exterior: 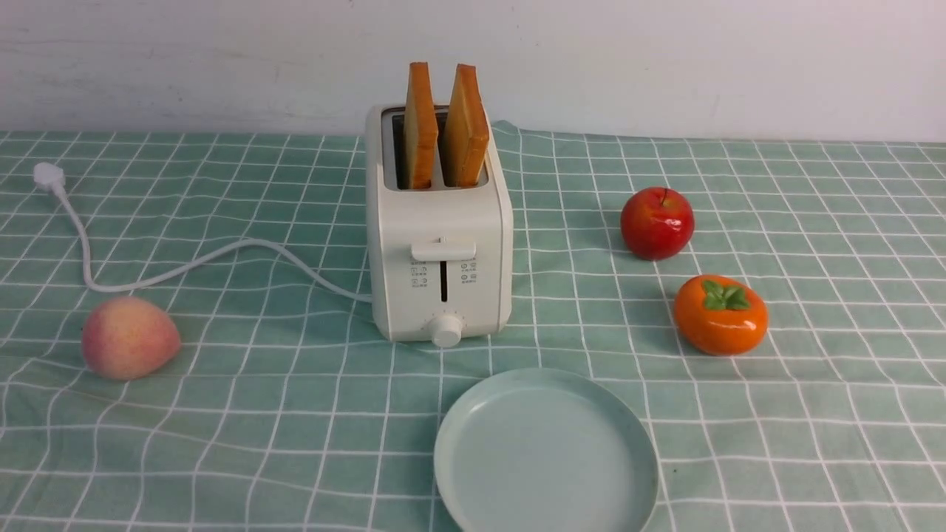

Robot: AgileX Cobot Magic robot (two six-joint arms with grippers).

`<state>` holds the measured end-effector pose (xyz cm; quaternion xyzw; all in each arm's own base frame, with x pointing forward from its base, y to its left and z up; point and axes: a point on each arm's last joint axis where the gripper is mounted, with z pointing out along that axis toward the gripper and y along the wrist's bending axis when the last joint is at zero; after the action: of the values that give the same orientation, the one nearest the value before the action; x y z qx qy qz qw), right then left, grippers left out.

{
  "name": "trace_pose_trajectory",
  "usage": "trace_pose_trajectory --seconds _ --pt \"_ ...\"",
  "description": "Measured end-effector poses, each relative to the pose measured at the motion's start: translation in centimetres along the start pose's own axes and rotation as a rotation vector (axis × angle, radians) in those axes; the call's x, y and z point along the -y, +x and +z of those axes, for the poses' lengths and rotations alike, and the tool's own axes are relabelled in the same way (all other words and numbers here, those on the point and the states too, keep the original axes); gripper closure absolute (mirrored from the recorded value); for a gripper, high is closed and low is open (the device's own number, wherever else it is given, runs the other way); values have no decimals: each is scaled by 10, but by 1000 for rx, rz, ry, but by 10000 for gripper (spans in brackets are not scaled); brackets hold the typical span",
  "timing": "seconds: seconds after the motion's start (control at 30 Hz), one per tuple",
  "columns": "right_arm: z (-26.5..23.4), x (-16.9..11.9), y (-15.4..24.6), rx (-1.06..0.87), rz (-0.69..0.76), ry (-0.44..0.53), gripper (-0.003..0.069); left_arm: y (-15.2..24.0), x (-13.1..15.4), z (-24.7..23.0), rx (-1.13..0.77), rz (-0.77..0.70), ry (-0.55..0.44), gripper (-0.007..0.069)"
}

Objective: Take toasted bread from bread machine on blue coffee table place on plate.
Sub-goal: 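Grasp the toast slice in the toaster and pull it up out of the slot with the right gripper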

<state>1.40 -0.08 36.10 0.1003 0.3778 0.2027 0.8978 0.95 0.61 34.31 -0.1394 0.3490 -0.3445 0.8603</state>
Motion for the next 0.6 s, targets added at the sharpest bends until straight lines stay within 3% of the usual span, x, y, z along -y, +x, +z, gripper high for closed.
trace_pose_trajectory --seconds 0.13,0.27,0.47,0.6 --pt "57 -30 -55 -55 37 21 419 -29 35 56 -139 71 -47 391" --pt "113 -32 -64 -270 -43 148 419 -14 36 109 -476 120 -207 391" --pt "160 14 7 -711 -224 390 419 56 -11 135 -1042 143 -516 390" --pt "170 43 94 -1067 -106 483 419 100 -43 128 -1367 99 -706 389"
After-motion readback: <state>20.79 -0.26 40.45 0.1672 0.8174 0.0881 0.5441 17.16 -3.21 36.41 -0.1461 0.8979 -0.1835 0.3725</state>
